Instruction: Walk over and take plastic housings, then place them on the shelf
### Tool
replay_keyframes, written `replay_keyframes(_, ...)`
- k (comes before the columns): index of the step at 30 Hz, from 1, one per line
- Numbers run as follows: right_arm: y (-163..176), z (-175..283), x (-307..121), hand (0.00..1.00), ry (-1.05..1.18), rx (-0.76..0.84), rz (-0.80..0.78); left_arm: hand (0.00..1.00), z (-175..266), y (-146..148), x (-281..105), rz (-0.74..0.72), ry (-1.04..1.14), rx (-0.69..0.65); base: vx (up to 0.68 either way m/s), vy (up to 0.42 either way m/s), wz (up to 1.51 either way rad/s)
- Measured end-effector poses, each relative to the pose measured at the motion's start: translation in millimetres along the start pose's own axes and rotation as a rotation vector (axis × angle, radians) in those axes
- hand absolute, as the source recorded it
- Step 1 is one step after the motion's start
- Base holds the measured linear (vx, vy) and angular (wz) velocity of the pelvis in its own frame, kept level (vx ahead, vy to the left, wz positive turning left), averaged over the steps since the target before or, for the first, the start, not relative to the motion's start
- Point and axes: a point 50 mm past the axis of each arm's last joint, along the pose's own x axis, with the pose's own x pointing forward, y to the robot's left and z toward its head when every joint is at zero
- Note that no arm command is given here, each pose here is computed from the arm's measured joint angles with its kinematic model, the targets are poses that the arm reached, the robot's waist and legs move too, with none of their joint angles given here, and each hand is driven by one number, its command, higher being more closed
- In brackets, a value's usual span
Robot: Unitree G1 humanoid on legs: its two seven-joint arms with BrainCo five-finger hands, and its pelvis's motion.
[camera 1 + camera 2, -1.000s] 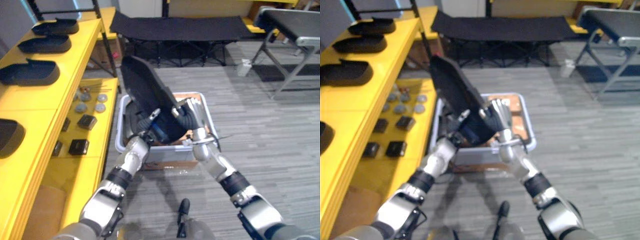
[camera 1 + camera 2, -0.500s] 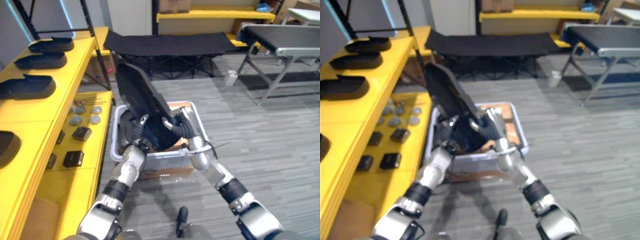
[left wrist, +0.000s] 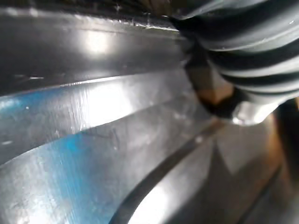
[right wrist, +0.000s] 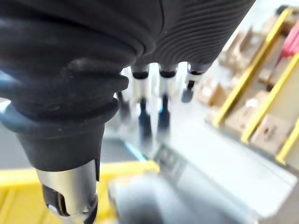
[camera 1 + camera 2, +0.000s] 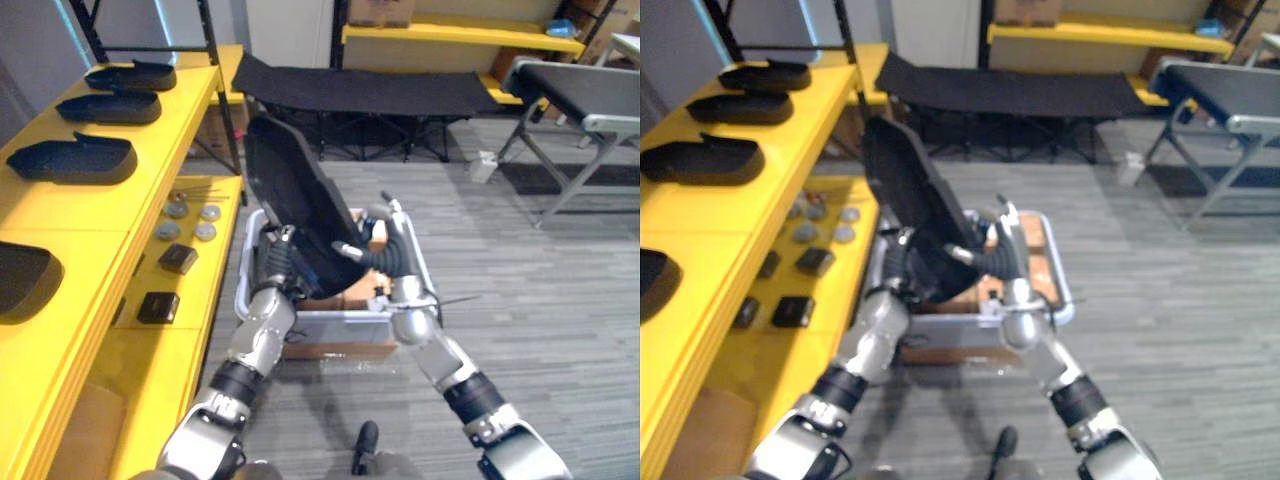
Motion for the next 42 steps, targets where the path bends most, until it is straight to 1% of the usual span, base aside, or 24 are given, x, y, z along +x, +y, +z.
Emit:
replay_keyframes(2,-15,5,6,0.0,-0.006,0.055,-0.03,1.0,0,8,-2,0.062,-0.025,0.056,-0.03,-0.004,-0.08)
replay_keyframes(5,-41,14,15,0.0,-0.018,0.186,-0.059,1.0,2,27,-4,0.214,-0.067,0.127,-0.02,-0.003,-0.17)
replay_keyframes(7,-62,25,18,0.0,-0.055,0.318,-0.033,1.0,5,38,-6,0.324,-0.103,0.186,-0.02,0.001,-0.15)
replay_keyframes(8,-67,27,18,0.0,-0.067,0.348,-0.023,1.0,5,41,-7,0.349,-0.112,0.201,0.0,0.003,-0.16)
replay_keyframes(10,-86,30,17,0.0,-0.092,0.444,-0.004,1.0,3,53,-11,0.448,-0.127,0.233,0.02,0.007,-0.22)
replay_keyframes(12,-103,26,10,0.0,-0.083,0.485,-0.038,1.0,3,61,-14,0.498,-0.137,0.229,0.05,0.007,-0.09)
replay_keyframes(14,-118,17,-1,0.0,-0.037,0.463,-0.091,1.0,4,71,-18,0.537,-0.158,0.207,0.06,0.009,-0.1)
replay_keyframes(16,-130,4,-20,0.0,0.052,0.429,-0.141,1.0,7,81,-25,0.572,-0.198,0.176,0.08,0.019,-0.07)
replay_keyframes(17,-135,-7,-38,0.0,0.144,0.421,-0.175,1.0,12,85,-33,0.58,-0.244,0.151,0.11,0.036,-0.1)
replay_keyframes(18,-136,-20,-57,0.0,0.245,0.414,-0.201,1.0,20,87,-43,0.58,-0.308,0.121,0.1,0.036,-0.16)
replay_keyframes(19,-136,-26,-67,0.0,0.295,0.414,-0.217,1.0,24,87,-49,0.577,-0.342,0.111,0.09,0.044,-0.2)
replay_keyframes(21,-131,-47,-112,0.0,0.508,0.415,-0.292,1.0,38,80,-68,0.546,-0.445,0.095,0.07,0.057,-0.09)
replay_keyframes(23,-128,-56,-138,0.0,0.627,0.415,-0.357,1.0,44,78,-80,0.52,-0.498,0.098,0.03,0.072,0.01)
replay_keyframes(25,-125,-61,-152,0.0,0.691,0.415,-0.41,1.0,42,82,-87,0.507,-0.5,0.106,-0.03,0.077,0.03)
replay_keyframes(31,-122,-73,-166,0.0,0.773,0.376,-0.531,1.0,36,84,-95,0.501,-0.507,0.104,-0.11,0.057,0.13)
replay_keyframes(33,-120,-76,-171,0.0,0.79,0.372,-0.542,1.0,35,81,-96,0.484,-0.513,0.098,-0.05,0.076,0.08)
replay_keyframes(36,-121,-74,-170,0.0,0.757,0.38,-0.546,1.0,37,79,-97,0.479,-0.533,0.091,0.0,0.079,0.0)
replay_keyframes(40,-127,-72,-162,0.0,0.686,0.4,-0.493,1.0,45,90,-99,0.547,-0.585,0.148,0.03,0.048,0.16)
replay_keyframes(42,-123,-70,-149,0.0,0.618,0.436,-0.426,1.0,61,110,-111,0.674,-0.669,0.184,0.04,0.015,0.36)
